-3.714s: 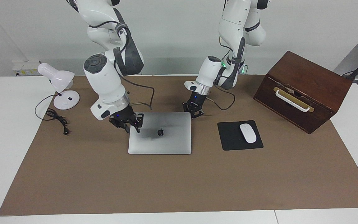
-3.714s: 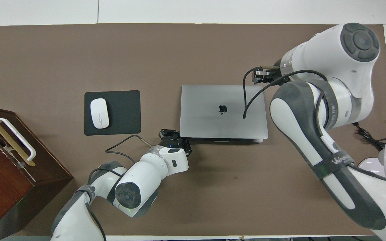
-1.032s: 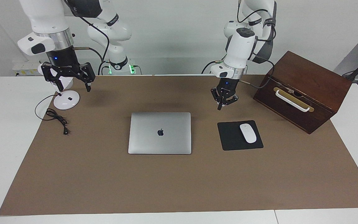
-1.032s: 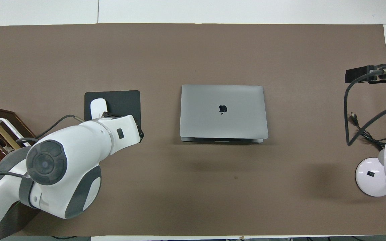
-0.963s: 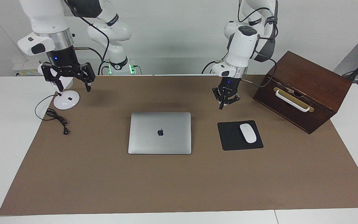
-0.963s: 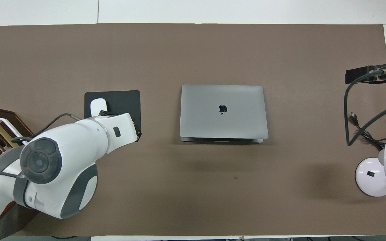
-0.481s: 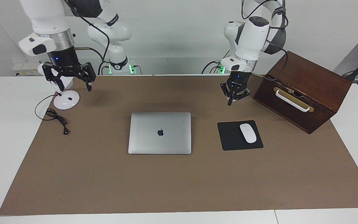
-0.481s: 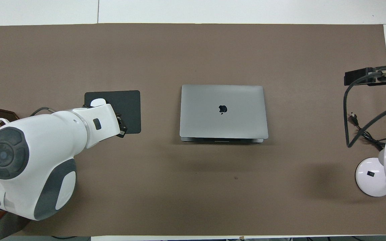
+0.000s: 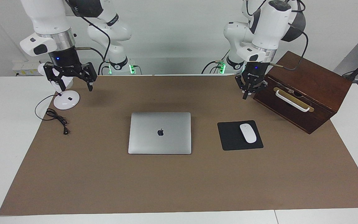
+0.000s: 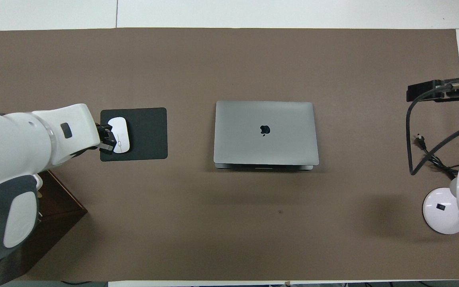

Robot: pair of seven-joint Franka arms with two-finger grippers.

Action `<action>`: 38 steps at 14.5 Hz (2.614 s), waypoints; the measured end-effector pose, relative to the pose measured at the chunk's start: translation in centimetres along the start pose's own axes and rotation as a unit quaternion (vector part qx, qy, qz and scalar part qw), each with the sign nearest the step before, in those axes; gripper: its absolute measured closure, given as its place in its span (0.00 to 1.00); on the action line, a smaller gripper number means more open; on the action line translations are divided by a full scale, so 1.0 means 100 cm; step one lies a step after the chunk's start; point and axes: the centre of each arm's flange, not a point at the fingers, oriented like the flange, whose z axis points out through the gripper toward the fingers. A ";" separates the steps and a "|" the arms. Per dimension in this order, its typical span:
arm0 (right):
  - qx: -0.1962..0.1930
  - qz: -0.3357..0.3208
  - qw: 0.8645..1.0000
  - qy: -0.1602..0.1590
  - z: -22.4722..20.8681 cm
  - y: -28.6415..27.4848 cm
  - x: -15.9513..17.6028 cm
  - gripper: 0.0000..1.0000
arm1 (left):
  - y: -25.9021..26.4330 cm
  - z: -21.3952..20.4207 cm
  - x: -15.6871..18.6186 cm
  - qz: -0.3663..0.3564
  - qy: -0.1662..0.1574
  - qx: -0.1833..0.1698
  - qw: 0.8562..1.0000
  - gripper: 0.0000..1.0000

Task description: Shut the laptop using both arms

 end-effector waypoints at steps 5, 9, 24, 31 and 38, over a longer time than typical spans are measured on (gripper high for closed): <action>0.009 0.011 0.999 -0.036 0.006 -0.002 -0.008 0.00 | -0.069 -0.035 -0.016 -0.006 -0.008 0.017 1.000 0.99; 0.005 0.010 0.997 -0.077 0.011 -0.001 -0.017 0.00 | -0.092 -0.043 -0.025 -0.028 -0.009 0.024 0.999 0.60; -0.011 0.010 0.995 -0.095 0.008 0.007 -0.022 0.00 | -0.124 -0.095 -0.031 -0.298 -0.027 0.030 0.954 0.00; -0.011 0.010 0.996 -0.093 0.007 0.006 -0.022 0.00 | -0.130 -0.107 -0.026 -0.302 -0.098 0.016 0.948 0.00; -0.010 0.008 0.996 -0.093 0.007 0.004 -0.022 0.00 | -0.128 -0.099 -0.030 -0.314 -0.120 0.012 0.942 0.00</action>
